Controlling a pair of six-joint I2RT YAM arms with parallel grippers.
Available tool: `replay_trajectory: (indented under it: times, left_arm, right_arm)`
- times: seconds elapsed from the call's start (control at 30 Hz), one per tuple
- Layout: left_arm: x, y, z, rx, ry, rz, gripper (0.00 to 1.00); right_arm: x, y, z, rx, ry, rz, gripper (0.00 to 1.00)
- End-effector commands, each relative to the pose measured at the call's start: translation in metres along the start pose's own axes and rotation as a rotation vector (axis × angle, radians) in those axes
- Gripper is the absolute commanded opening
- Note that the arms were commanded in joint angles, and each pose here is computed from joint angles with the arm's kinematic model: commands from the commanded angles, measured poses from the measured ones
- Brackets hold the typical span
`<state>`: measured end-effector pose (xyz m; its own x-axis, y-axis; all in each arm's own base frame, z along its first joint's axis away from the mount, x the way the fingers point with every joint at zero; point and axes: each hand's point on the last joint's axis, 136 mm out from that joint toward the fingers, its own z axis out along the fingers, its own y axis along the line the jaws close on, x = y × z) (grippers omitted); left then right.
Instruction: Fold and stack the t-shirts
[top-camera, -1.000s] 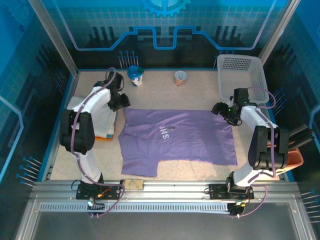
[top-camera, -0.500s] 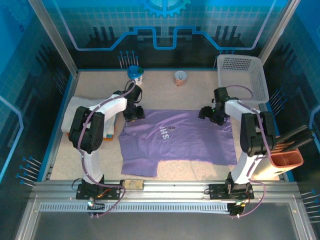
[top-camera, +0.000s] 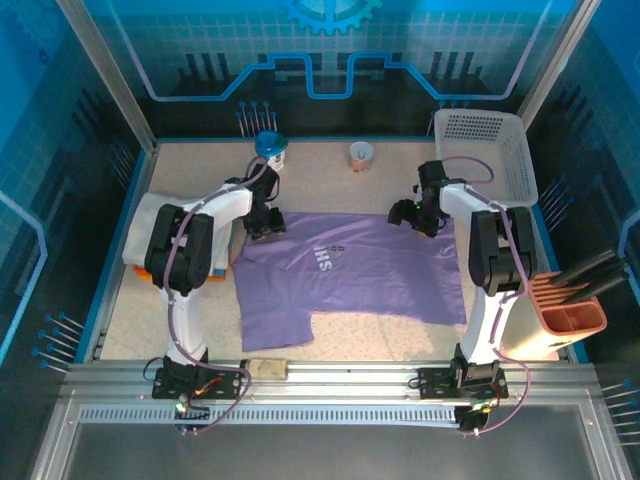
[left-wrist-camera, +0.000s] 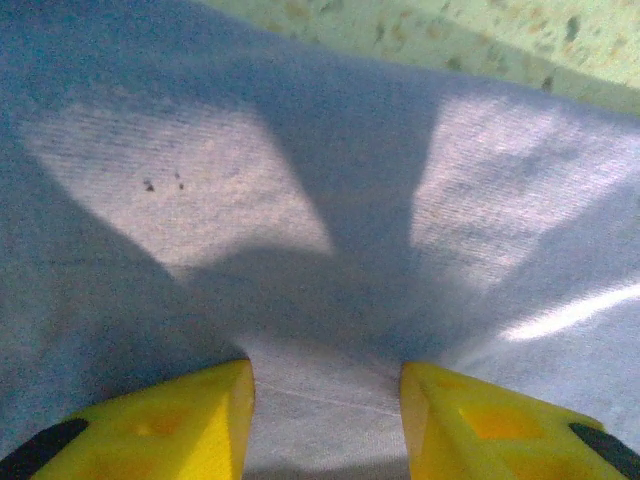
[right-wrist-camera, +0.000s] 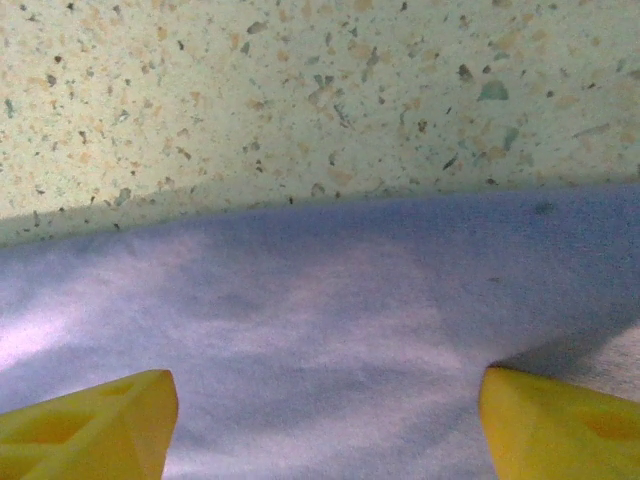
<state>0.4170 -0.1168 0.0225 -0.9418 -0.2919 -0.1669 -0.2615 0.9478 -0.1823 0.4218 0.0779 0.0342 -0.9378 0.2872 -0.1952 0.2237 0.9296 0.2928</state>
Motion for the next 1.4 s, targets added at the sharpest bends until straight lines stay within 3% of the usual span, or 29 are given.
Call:
replay_trajectory:
  times: [0.0,0.1,0.17,0.33,0.57,0.83,1.1,1.37]
  left_arm:
    - [-0.003,-0.002,-0.020,0.005,-0.013,0.036,0.46]
    - [0.001,-0.004,-0.058,0.032,-0.070,0.043,0.50]
    - [0.012,-0.002,-0.079,0.044,-0.079,0.042,0.53]
    - [0.069,0.021,-0.105,0.064,-0.045,0.000,0.54]
    - [0.160,0.057,-0.103,0.075,0.047,-0.135,0.53]
    - [0.247,0.093,-0.095,-0.036,0.124,-0.247,0.49]
    - [0.288,0.103,-0.076,-0.085,0.193,-0.305,0.49]
    - [0.294,0.094,-0.049,-0.041,0.216,-0.320,0.49]
  right_arm:
    - [0.004,0.014,-0.037,-0.015,-0.049,-0.058,0.83]
    - [0.015,0.006,-0.061,0.024,-0.080,-0.070,0.87]
    - [0.027,-0.003,-0.074,0.054,-0.091,-0.055,0.97]
    - [0.069,-0.020,-0.098,0.043,-0.115,0.029,1.00]
    - [0.119,-0.067,-0.113,0.118,-0.091,0.234,0.85]
    - [0.154,-0.106,-0.100,0.086,-0.046,0.434,0.85]
    - [0.167,-0.122,-0.093,0.132,-0.015,0.489,0.86]
    - [0.178,-0.128,-0.073,0.143,0.042,0.509,0.85]
